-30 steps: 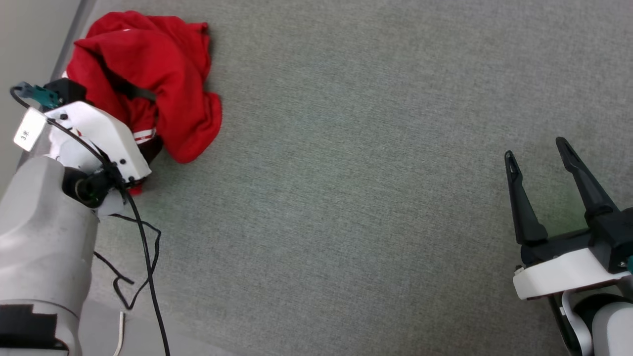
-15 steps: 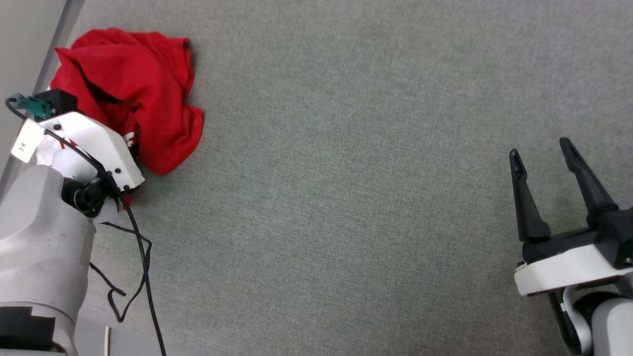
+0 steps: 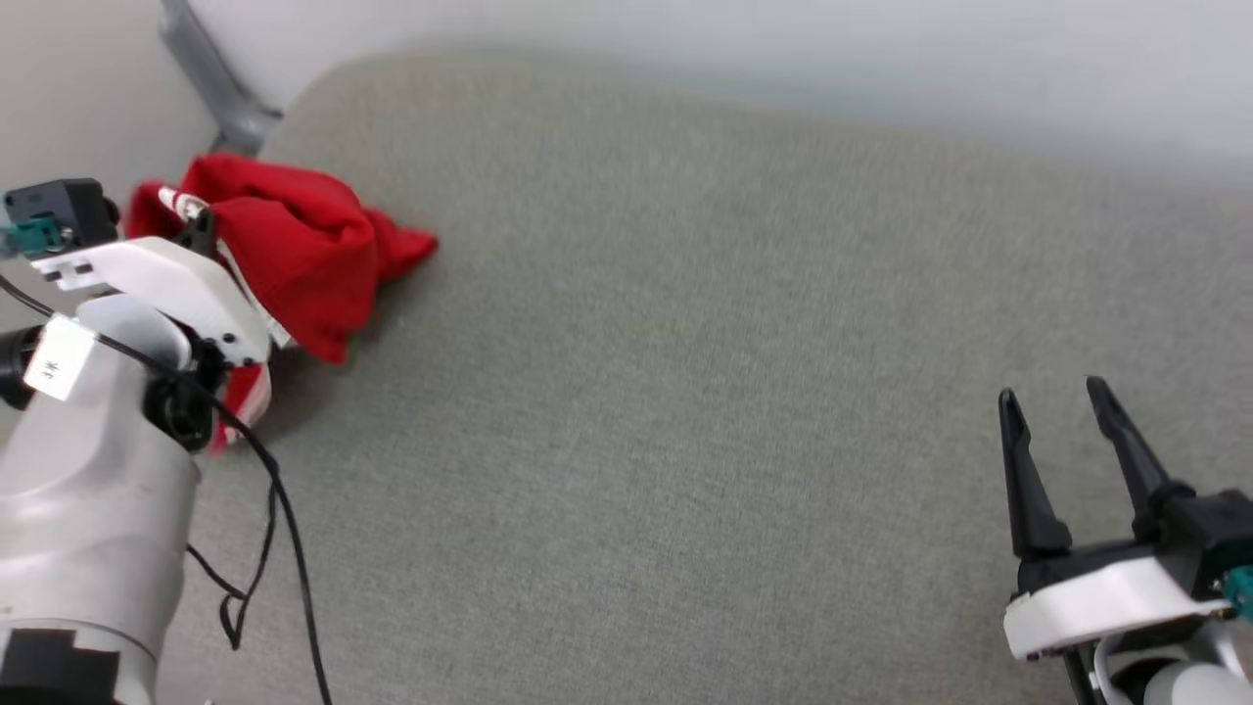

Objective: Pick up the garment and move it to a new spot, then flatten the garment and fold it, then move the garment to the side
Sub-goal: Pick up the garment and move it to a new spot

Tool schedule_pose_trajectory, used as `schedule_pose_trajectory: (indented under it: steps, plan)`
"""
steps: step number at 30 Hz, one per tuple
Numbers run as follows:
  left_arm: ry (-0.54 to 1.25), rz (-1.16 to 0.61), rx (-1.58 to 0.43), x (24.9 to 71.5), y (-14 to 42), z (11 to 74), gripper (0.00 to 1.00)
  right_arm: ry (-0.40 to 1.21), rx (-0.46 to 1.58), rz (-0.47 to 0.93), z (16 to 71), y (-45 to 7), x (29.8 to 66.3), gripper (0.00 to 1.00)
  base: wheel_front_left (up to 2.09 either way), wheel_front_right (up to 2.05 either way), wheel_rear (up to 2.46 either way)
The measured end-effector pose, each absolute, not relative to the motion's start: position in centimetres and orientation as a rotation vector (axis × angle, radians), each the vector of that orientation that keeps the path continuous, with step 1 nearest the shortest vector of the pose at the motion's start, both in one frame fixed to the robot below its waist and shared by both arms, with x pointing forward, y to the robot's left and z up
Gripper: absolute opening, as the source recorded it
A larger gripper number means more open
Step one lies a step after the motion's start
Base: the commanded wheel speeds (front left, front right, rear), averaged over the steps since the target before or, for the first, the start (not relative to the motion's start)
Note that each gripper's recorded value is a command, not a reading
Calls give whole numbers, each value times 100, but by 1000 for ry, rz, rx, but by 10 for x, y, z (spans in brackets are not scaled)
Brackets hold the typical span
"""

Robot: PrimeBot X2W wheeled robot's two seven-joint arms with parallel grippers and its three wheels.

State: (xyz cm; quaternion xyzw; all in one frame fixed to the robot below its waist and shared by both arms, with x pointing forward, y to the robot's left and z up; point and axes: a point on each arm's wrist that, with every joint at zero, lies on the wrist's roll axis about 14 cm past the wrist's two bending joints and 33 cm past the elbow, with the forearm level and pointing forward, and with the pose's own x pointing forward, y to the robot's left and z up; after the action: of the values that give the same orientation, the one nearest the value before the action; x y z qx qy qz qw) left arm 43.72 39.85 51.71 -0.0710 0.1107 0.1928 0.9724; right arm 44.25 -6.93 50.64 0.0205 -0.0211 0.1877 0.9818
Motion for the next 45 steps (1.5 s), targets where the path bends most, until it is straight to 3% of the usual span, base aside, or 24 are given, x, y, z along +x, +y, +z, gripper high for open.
schedule_pose_trajectory:
  steps: [7, 13, 21, 27, 32, 38, 45]
  plan:
    - [31, 306, -137, 432, 366, 561, 0, -94, 60, 349, 531, -83, 415, 100, 0, 0, 0]
    - [-51, 152, -158, 451, 303, 579, 0, -114, 52, 257, 541, -117, 393, 100, 0, 0, 0]
    - [-82, -168, -181, 472, 170, 589, 0, -131, 33, 99, 549, -172, 363, 100, 0, 0, 0]
    - [-65, -505, -196, 453, 37, 595, 0, -125, 24, -32, 548, -214, 339, 100, 0, 0, 0]
    - [-17, -813, -197, 413, -65, 593, 0, -105, 21, -108, 543, -237, 332, 100, 0, 0, 0]
    - [162, -1103, -162, 359, -138, 543, 0, -63, 34, -141, 526, -247, 343, 100, 0, 0, 0]
    - [467, -1167, -92, 329, -137, 446, 0, -12, 38, -156, 504, -251, 356, 100, 0, 0, 0]
